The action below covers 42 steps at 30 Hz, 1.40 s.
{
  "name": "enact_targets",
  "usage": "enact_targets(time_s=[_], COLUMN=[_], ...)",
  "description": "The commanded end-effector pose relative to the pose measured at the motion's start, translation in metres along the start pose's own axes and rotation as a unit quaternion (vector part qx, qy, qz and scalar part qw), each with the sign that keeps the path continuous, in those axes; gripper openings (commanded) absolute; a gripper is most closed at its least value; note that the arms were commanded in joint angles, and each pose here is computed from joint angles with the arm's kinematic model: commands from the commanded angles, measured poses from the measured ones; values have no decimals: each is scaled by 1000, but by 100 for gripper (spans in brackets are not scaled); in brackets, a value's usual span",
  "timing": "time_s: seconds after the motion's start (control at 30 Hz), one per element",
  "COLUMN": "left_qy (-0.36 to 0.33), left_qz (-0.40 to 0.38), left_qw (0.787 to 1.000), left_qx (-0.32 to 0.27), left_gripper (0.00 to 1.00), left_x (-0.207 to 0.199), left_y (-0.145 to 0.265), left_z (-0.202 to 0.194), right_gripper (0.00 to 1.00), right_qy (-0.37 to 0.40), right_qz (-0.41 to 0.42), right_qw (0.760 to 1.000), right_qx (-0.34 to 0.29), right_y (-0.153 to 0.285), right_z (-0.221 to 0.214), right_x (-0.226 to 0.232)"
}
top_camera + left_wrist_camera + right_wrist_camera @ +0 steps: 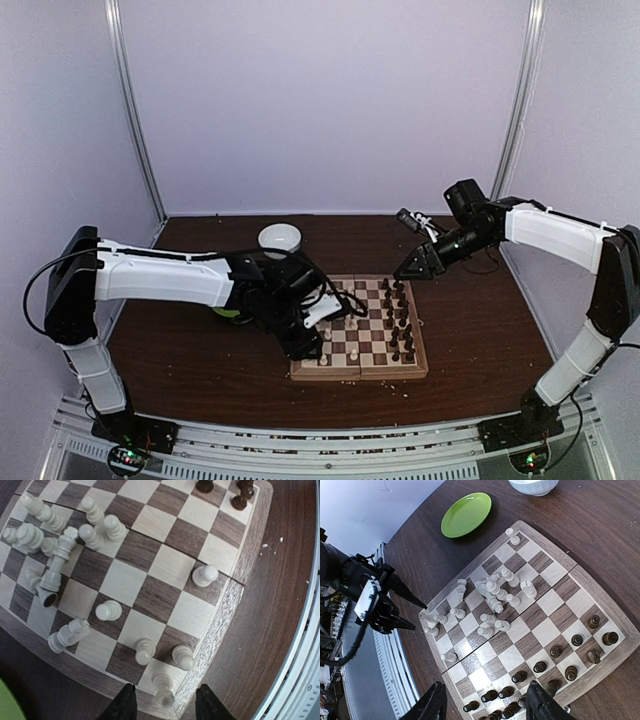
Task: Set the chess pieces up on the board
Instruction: Move the rook to h1, then adjust the pawn at g2.
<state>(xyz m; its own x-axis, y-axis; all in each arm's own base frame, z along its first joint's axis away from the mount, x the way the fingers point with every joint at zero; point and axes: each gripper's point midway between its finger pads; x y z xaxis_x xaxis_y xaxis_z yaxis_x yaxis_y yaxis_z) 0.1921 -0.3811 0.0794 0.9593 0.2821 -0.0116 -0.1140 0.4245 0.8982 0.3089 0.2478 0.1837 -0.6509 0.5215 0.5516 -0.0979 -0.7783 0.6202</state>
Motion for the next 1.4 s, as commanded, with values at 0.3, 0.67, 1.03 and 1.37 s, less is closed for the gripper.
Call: enact_targets(time_s=[0.3,0.67,1.03,1.37], left_qy=[9,-10,-5,-9], left_qz=[-20,-82,-85,-69], left_qw=[999,996,996,997], left_qx=[-38,-32,-28,-39], left_gripper=[2,0,6,32], left_x=[35,24,25,20], left_y=[11,-9,-13,0], left_z=[18,20,21,26], right_gripper=[54,53,53,53], right_qy=[5,2,1,-2], right_qz=[-3,-4,-2,-2], right_qw=[1000,1000,1000,1000], right_qx=[-2,-1,1,3], right_y=[3,4,3,2], right_z=[6,5,5,4], right_x=[-3,-6,-7,-8])
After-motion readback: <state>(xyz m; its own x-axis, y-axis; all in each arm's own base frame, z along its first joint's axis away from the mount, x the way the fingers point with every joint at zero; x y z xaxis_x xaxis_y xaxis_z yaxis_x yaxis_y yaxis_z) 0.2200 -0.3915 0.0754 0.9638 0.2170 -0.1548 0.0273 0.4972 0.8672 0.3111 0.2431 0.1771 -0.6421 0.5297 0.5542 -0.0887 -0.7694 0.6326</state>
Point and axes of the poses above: each gripper's point midway between its finger pads, its own y axis back along the fingers, its own x axis along the line the jaws close on, z = x × y, and after that the axes turned 8 degrees about -y, right-handed
